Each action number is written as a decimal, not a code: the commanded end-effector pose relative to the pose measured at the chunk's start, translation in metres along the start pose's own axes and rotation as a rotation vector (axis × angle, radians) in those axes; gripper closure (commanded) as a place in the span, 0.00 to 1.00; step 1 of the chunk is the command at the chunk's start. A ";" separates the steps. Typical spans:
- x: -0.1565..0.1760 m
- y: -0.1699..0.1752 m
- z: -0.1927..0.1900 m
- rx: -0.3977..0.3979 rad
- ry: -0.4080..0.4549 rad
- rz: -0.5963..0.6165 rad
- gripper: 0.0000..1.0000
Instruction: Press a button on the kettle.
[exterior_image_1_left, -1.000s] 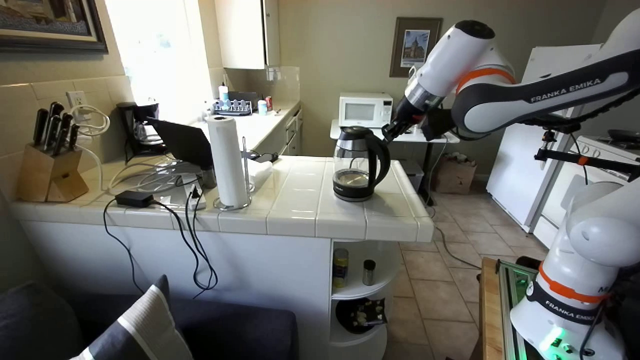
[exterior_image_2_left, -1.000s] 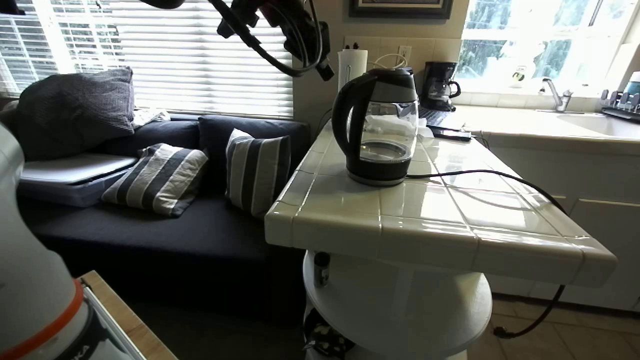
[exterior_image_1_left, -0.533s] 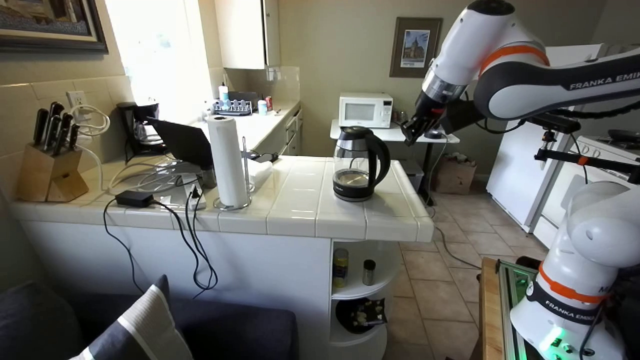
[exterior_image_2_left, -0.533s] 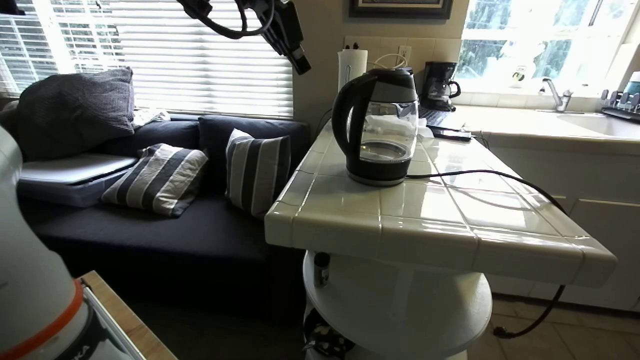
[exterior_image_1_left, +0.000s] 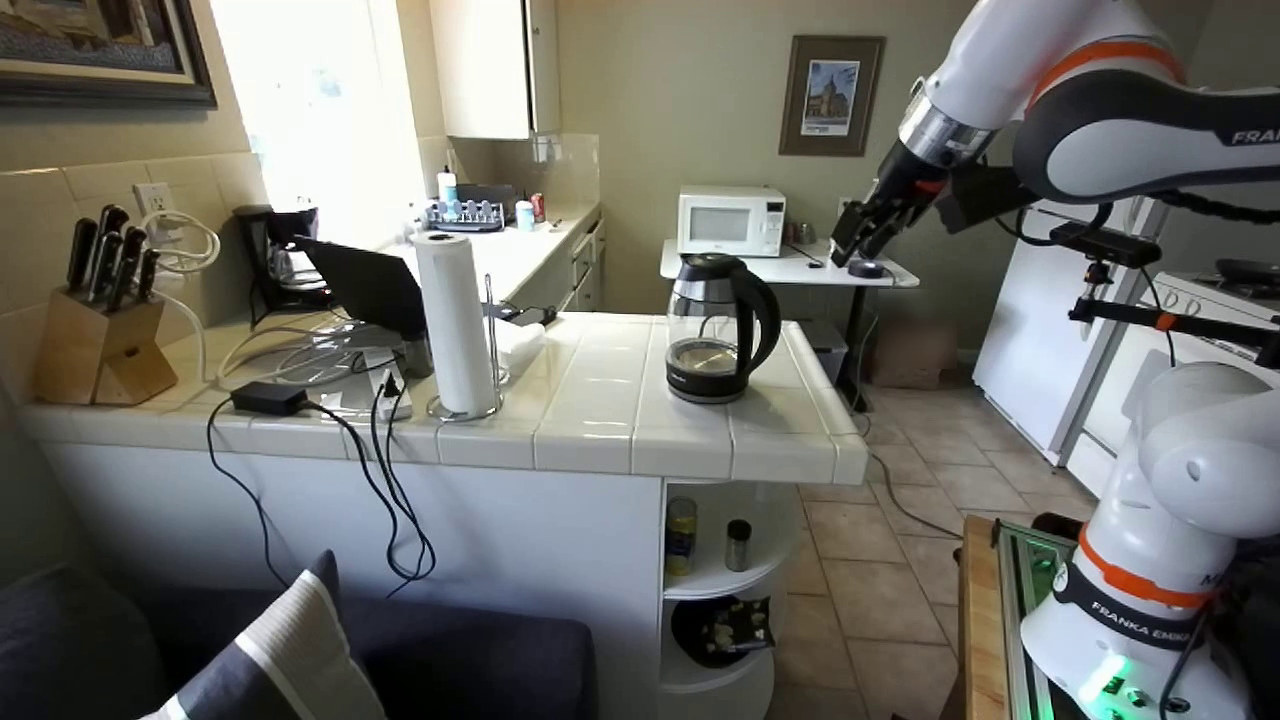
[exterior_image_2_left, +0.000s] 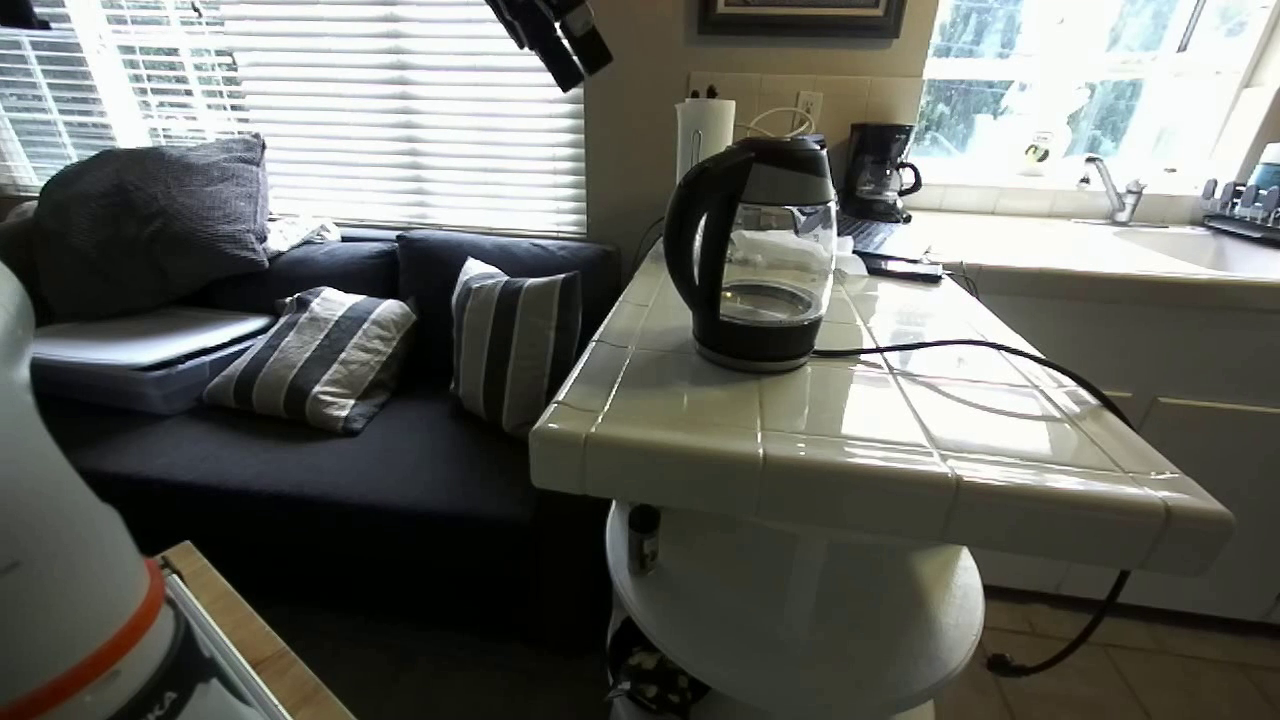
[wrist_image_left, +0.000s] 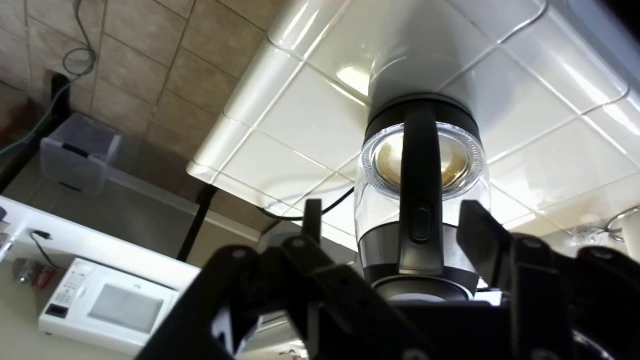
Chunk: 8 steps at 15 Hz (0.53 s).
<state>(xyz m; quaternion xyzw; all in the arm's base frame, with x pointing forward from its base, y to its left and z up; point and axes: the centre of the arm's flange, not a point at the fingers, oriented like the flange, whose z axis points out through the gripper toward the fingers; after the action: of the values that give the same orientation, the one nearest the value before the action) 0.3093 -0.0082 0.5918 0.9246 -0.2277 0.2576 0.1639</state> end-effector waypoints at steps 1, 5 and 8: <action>-0.015 0.030 -0.014 0.068 0.040 -0.094 0.00; -0.004 0.034 -0.022 0.060 0.053 -0.118 0.00; -0.004 0.032 -0.023 0.056 0.056 -0.120 0.00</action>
<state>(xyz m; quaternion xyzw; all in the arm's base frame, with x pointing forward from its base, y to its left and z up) 0.2809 -0.0240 0.6142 0.9333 -0.1599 0.2792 0.1592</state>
